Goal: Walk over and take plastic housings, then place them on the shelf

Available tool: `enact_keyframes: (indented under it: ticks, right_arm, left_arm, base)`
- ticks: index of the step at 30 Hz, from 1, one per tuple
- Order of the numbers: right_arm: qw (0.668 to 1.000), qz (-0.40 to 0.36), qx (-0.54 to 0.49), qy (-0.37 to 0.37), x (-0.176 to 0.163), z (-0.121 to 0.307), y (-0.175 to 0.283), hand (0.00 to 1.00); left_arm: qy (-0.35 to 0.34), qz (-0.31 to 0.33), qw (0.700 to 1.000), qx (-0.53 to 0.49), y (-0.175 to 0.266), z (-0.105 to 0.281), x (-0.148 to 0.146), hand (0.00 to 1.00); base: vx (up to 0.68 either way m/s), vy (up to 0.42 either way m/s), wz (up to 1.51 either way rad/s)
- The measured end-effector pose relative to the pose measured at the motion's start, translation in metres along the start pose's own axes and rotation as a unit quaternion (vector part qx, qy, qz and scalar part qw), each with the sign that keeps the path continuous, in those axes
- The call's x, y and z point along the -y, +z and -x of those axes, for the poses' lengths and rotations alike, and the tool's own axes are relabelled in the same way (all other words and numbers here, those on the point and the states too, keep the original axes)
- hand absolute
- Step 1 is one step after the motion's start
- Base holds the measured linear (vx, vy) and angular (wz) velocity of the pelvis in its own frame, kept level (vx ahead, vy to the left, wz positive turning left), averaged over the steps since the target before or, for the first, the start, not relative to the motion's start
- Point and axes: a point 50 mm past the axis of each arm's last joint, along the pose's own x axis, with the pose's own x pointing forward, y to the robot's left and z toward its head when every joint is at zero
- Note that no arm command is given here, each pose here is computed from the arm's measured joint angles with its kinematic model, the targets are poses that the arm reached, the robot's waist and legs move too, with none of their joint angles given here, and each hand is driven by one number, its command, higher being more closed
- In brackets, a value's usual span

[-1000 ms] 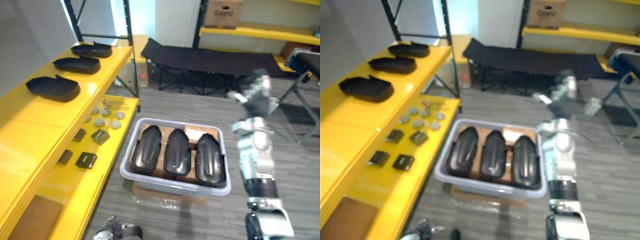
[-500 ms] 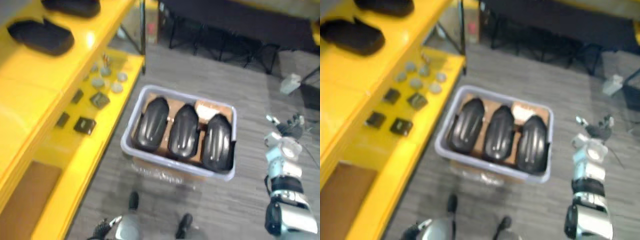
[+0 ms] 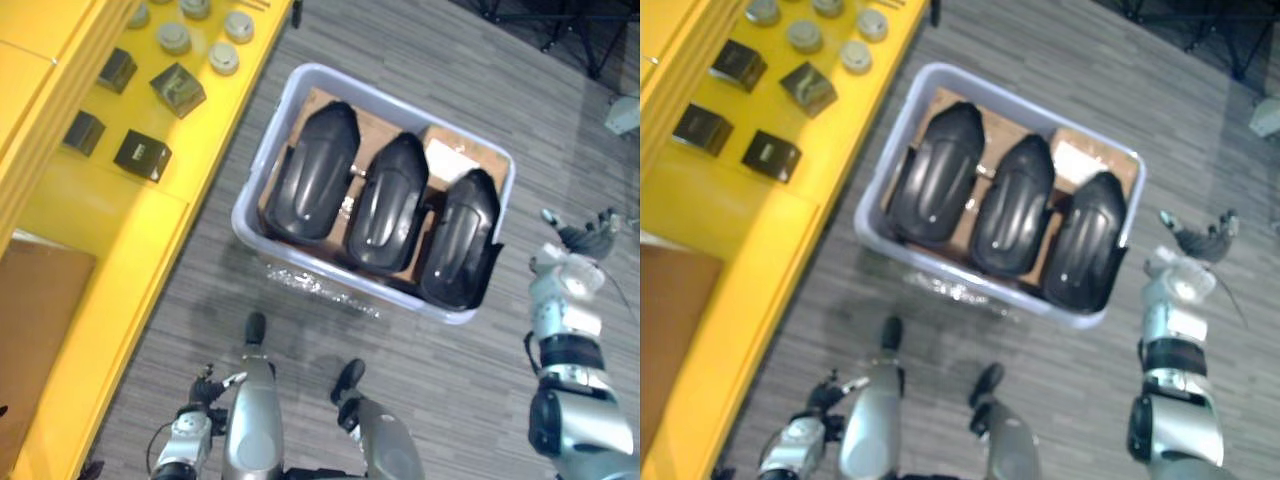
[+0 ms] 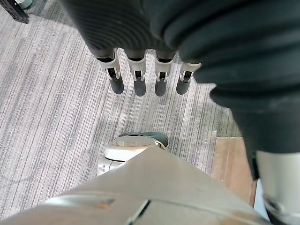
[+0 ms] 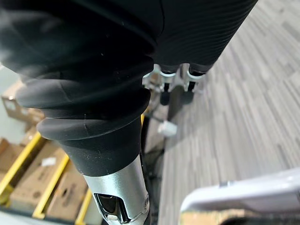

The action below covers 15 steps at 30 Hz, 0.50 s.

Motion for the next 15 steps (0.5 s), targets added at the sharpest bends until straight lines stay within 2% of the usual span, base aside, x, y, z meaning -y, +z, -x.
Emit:
enact_keyframes:
  ticks: [15]
  right_arm:
    - [0.995,0.089,-0.046,0.011,-0.004,-0.005,-0.018,0.00]
  left_arm:
    - [-0.012,-0.002,1.000,-0.003,0.002,-0.001,0.005,0.00]
  base:
    - [0.00,0.002,-0.09]
